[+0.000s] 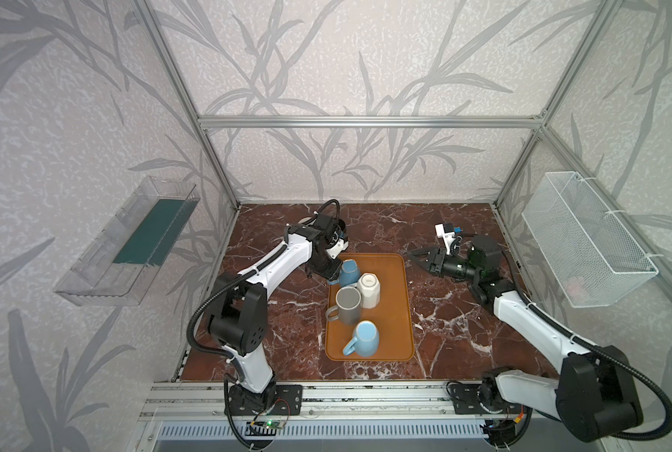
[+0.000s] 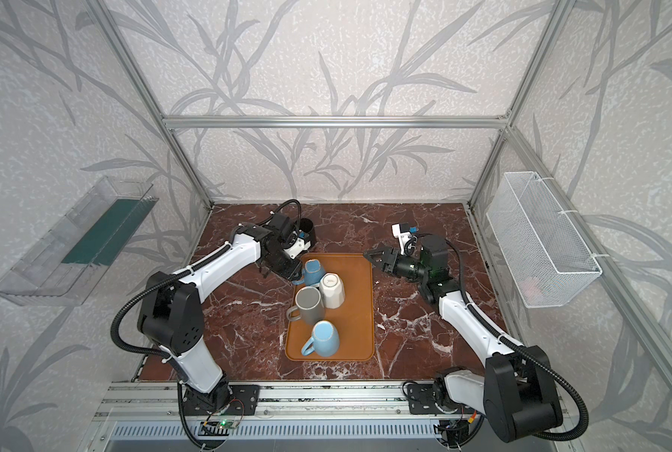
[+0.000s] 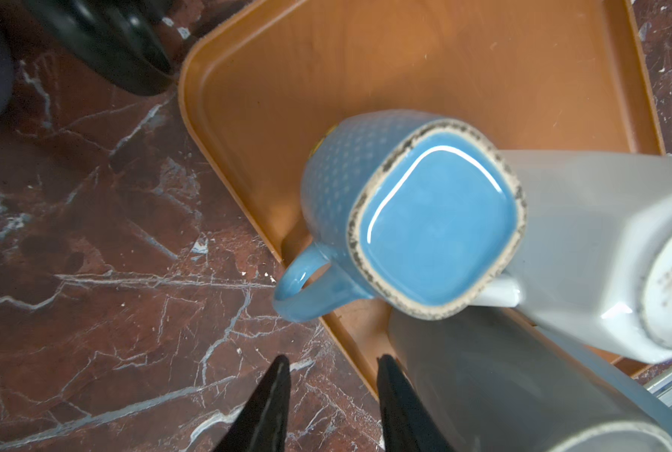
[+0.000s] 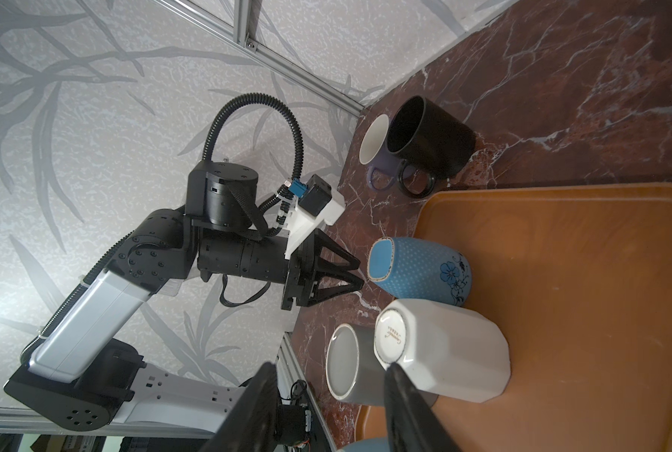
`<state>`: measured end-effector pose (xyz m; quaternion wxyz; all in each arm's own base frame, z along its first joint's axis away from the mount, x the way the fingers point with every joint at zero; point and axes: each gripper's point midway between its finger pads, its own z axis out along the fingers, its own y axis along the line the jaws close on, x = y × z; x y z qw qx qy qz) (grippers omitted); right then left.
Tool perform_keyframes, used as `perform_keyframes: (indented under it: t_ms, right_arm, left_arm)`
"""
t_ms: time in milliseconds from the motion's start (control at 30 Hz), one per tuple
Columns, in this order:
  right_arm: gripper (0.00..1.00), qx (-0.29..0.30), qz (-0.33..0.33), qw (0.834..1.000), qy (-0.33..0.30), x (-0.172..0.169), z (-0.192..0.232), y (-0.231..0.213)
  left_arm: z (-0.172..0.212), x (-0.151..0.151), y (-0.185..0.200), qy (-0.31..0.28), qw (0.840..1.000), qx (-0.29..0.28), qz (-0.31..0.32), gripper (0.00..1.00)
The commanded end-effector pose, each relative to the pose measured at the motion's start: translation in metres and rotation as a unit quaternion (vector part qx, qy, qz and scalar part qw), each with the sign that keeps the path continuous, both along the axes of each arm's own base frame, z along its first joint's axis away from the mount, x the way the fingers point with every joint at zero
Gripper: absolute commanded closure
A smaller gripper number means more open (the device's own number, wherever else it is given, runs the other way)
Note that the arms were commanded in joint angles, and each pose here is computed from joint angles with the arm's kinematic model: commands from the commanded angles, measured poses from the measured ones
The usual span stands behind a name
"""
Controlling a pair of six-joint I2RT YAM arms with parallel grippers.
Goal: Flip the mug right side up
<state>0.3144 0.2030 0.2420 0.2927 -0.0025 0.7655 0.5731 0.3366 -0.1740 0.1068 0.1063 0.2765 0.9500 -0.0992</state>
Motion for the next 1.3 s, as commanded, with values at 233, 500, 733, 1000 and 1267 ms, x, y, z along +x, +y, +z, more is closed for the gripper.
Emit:
perform_keyframes:
  t_ms: [233,500,733,1000,1267]
  right_arm:
    - [0.53,-0.002,0.005,1.0,-0.018,0.001,0.008,0.0]
    - [0.54,-0.003,0.004,1.0,-0.018,0.001,0.008,-0.001]
    - [0.53,-0.003,0.004,1.0,-0.018,0.001,0.009,-0.001]
    - [0.53,-0.005,0.003,1.0,-0.017,0.002,0.008,-0.001]
    - [0.52,-0.005,0.003,1.0,-0.015,0.005,0.009,0.0]
  left_arm:
    - [-0.011,0.002,-0.011,0.02,0.999,-0.005,-0.038,0.58]
    - [-0.018,0.013,-0.013,0.009,0.999,-0.002,-0.036,0.58]
    - [-0.02,0.024,-0.016,-0.011,1.0,-0.002,-0.029,0.57]
    - [-0.022,0.03,-0.017,-0.026,0.999,-0.001,-0.029,0.56]
    - [-0.029,0.034,-0.016,-0.027,0.999,0.007,-0.026,0.57]
